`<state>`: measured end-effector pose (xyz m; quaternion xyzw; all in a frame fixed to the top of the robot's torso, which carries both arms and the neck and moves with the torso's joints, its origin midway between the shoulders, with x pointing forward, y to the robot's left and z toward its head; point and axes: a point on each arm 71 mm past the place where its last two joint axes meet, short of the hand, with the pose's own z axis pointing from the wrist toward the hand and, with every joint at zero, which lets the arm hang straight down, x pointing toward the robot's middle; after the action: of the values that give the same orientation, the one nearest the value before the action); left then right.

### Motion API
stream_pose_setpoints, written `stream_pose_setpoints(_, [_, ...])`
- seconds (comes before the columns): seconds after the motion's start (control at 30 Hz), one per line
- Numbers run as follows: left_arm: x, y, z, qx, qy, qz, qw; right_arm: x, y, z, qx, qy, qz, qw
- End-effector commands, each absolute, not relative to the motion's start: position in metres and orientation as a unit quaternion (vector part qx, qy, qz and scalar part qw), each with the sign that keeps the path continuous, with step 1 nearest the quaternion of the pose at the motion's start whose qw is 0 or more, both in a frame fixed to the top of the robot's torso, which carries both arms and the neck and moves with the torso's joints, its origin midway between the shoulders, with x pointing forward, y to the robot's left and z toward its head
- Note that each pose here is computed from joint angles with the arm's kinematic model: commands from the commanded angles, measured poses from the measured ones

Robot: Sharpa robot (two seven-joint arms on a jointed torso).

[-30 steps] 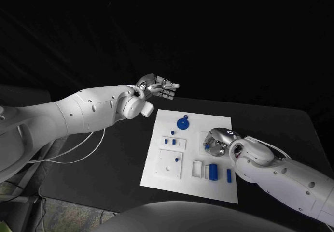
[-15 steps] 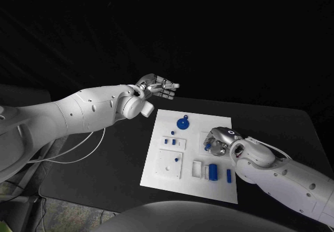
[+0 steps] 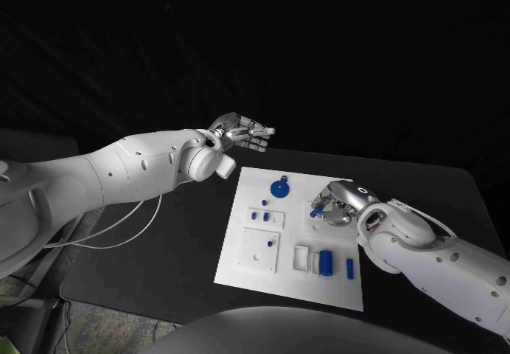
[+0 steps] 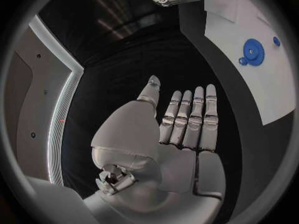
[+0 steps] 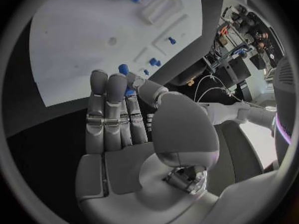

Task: Assemble the parts on the task board

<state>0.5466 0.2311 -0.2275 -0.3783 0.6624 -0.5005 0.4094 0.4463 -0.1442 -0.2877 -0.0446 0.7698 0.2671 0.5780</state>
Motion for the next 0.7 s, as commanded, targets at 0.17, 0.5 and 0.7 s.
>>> stream_pose_setpoints(0.17, [0.546, 0.227, -0.227, -0.372, 0.664, -0.507, 0.405, 0.436, -0.121, -0.273, -0.029, 0.755, 0.344, 0.558])
stream_pose_setpoints(0.5, [0.547, 0.224, -0.227, -0.370, 0.664, -0.509, 0.403, 0.410, -0.062, -0.281, -0.078, 0.738, 0.401, 0.537])
stream_pose_setpoints(0.7, [0.546, 0.219, -0.228, -0.368, 0.665, -0.512, 0.399, 0.393, -0.030, -0.291, -0.114, 0.738, 0.417, 0.518])
